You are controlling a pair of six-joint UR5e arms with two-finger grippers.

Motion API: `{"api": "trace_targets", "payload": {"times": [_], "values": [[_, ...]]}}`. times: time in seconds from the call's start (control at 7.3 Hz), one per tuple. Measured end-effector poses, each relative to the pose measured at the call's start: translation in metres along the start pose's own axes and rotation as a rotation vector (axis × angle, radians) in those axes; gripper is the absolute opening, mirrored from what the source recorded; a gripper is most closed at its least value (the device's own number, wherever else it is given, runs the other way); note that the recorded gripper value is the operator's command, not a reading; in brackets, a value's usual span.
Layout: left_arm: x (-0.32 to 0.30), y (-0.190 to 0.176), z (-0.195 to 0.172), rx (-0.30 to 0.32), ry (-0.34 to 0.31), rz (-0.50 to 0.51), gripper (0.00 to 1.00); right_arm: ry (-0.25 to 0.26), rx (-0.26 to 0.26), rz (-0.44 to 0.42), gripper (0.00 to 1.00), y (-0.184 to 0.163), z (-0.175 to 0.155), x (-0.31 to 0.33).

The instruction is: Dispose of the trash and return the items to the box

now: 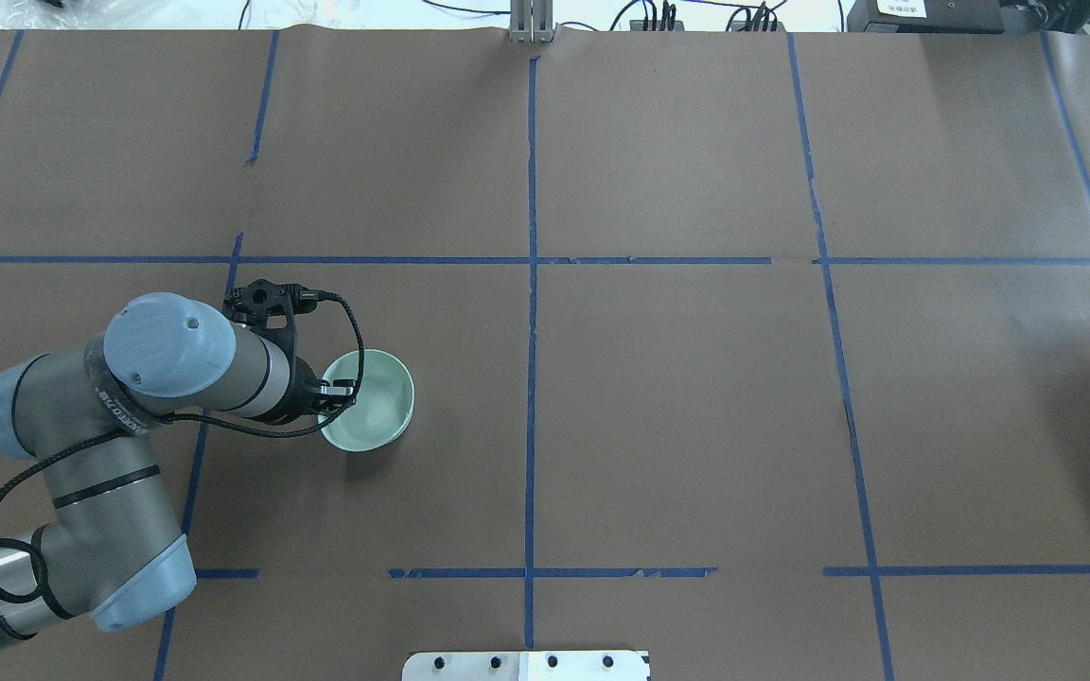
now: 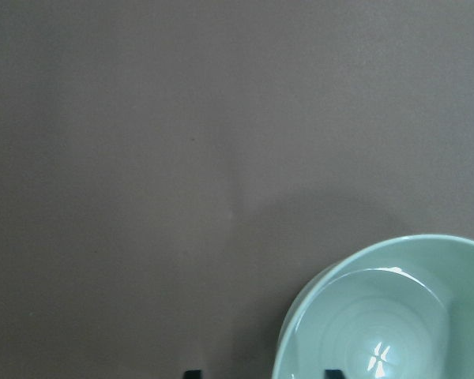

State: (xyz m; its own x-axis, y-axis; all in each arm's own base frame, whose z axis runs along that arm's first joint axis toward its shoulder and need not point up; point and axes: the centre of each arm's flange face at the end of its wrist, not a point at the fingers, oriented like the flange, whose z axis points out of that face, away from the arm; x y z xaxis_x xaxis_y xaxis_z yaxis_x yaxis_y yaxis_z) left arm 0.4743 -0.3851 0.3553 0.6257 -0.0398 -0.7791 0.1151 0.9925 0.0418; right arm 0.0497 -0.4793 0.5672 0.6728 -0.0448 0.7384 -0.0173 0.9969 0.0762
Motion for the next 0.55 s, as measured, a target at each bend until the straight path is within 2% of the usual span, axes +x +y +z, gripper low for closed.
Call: {"api": "trace_targets", "payload": {"times": [0.27,0.55], "values": [[0.004,-0.007,-0.031,-0.008,0.037,-0.007,0.00,0.000,0.002,-0.005,1.00,-0.001,-0.001,-0.002],[-0.024,-0.060,-0.084,0.021,0.044,-0.028,0.00,0.003,0.002,-0.008,1.00,-0.002,-0.001,-0.001]]}}
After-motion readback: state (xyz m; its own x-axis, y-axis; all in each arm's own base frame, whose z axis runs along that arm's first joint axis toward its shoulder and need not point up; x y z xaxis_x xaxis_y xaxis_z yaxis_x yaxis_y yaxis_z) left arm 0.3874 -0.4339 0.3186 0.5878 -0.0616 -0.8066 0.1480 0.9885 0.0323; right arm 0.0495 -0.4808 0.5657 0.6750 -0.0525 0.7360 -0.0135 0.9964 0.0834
